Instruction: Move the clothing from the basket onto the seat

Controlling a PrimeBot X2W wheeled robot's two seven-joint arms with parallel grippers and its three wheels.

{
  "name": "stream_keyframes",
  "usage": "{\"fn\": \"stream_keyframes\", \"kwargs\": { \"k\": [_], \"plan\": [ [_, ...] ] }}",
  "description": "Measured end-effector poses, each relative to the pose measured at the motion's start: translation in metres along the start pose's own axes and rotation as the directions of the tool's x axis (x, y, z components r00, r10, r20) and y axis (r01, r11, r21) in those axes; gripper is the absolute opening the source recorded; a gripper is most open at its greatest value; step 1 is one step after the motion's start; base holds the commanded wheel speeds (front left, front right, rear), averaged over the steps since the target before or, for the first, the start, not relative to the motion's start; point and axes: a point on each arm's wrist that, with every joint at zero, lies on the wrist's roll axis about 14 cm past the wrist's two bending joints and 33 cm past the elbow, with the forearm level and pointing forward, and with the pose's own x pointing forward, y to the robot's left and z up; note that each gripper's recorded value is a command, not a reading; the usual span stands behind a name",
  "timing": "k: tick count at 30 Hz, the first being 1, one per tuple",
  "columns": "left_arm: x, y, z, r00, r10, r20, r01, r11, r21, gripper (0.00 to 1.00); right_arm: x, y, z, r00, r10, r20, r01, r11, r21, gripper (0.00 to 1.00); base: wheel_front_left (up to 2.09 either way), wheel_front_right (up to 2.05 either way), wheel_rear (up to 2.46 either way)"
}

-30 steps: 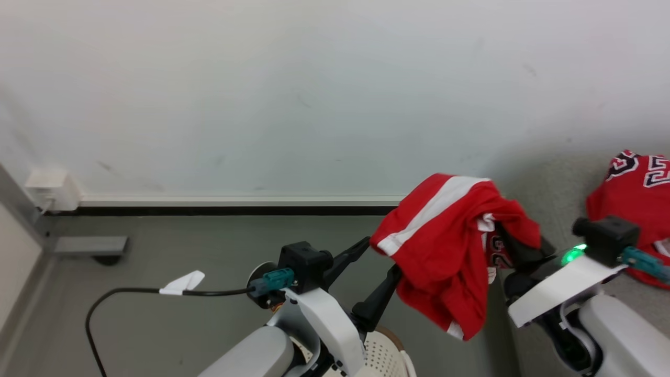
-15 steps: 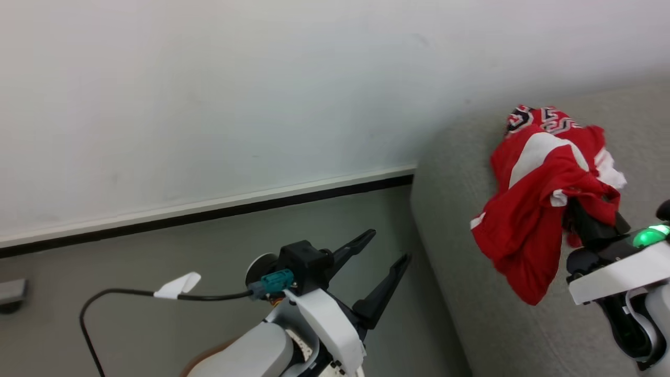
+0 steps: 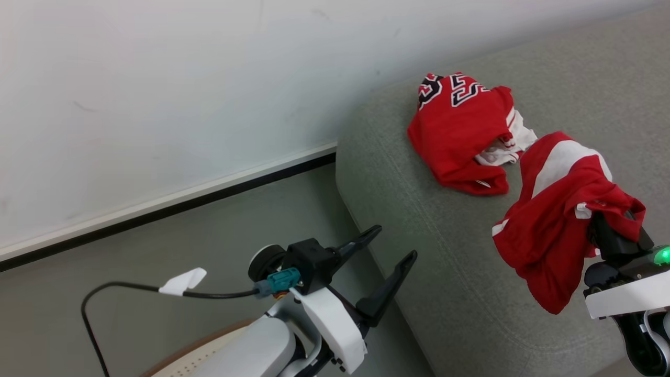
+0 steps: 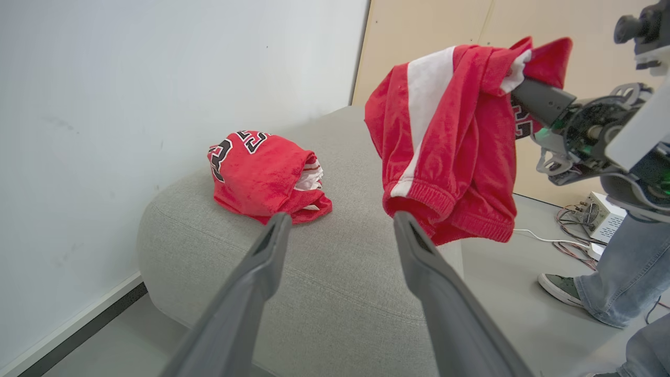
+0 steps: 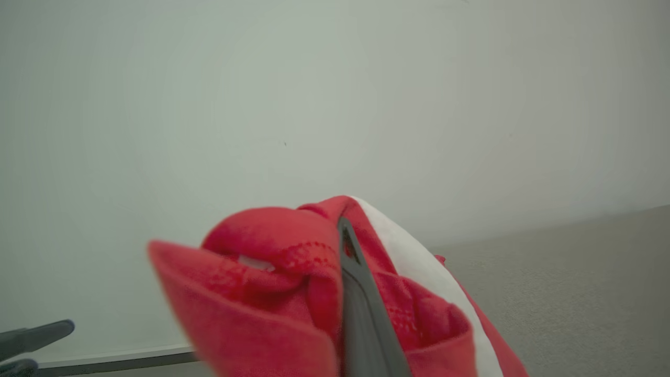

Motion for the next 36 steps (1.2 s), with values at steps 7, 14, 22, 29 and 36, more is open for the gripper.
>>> {"fn": "stream_keyframes", "kwargs": {
  "k": [7, 14, 22, 29, 36],
  "plan": [
    [0.011, -0.003, -0.008, 0.999, -0.042, -0.003, 0.042, 0.999, -0.020, 1.00, -0.005, -0.014, 0.004, 0.999, -0.049, 0.005, 0.049, 0.998, -0.026, 0.00, 0.00, 0.00, 0.00],
    [0.013, 0.007, -0.014, 0.999, -0.053, 0.000, 0.053, 0.999, 0.000, 1.00, 0.008, -0.022, 0.004, 0.998, -0.068, 0.009, 0.069, 0.997, -0.034, 0.00, 0.00, 0.00, 0.00],
    [0.012, 0.037, -0.026, 0.999, -0.032, 0.007, 0.032, 0.999, 0.016, 1.00, 0.052, -0.050, 0.011, 0.995, -0.099, 0.012, 0.100, 0.991, -0.091, 0.00, 0.00, 0.00, 0.00],
    [0.009, 0.067, -0.040, 0.999, -0.017, 0.029, 0.016, 1.000, 0.025, 1.00, 0.090, -0.097, 0.006, 0.984, -0.178, -0.013, 0.171, 0.960, -0.222, 0.00, 0.00, 0.00, 0.00],
    [0.005, 0.099, -0.075, 1.000, 0.016, 0.005, -0.016, 1.000, -0.011, 1.00, 0.130, -0.130, -0.041, 0.962, -0.254, -0.104, 0.224, 0.946, -0.235, 0.00, 0.00, 0.00, 0.00]
  ]
}}
